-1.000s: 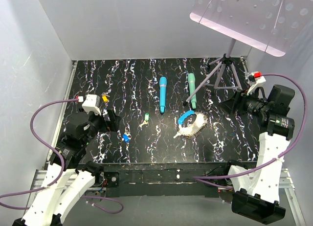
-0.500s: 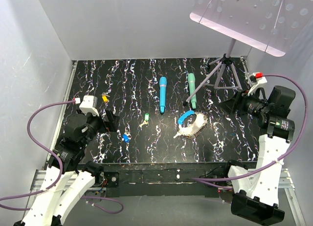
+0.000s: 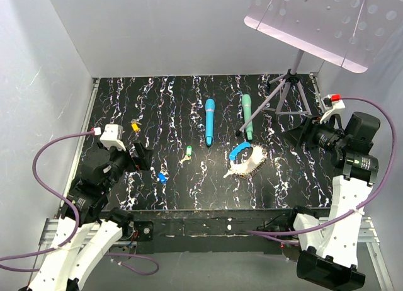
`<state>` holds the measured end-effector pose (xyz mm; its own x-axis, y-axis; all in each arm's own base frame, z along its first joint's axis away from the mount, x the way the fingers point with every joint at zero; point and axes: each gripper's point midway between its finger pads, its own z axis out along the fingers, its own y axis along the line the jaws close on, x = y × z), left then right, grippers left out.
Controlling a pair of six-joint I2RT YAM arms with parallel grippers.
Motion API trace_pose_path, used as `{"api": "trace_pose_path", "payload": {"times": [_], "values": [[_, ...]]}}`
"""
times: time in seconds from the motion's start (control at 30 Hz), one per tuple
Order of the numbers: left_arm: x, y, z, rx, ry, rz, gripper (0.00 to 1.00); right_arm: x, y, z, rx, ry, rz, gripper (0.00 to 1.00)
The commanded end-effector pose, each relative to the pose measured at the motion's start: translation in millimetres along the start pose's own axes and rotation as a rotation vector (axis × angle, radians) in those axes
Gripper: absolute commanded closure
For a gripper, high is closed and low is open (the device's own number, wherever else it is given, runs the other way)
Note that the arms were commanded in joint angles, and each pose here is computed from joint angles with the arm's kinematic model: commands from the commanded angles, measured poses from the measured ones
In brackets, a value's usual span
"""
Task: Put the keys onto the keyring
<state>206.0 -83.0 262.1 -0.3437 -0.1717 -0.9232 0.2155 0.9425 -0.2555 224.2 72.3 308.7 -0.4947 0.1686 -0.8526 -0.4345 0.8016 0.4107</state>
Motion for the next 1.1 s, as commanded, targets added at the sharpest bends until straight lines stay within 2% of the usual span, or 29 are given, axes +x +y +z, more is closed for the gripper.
{"api": "trace_pose_path", "payload": {"times": [0.0, 0.63, 1.07], "values": [[-11.3, 2.1, -7.3, -0.016, -0.032, -0.001, 0.02, -6.0, 3.9, 1.2, -0.025, -0.023, -0.013, 0.38], [-14.4, 3.0, -8.2, -0.02, -0.038, 0.013, 0.02, -7.2, 5.0, 4.7, -0.053, -0.034, -0.012, 0.38], [-9.9, 5.9, -4.6, -0.029, -0.042, 0.021, 0.02, -6.8, 13.9, 7.9, -0.146, -0.021, -0.027, 0.38]]}}
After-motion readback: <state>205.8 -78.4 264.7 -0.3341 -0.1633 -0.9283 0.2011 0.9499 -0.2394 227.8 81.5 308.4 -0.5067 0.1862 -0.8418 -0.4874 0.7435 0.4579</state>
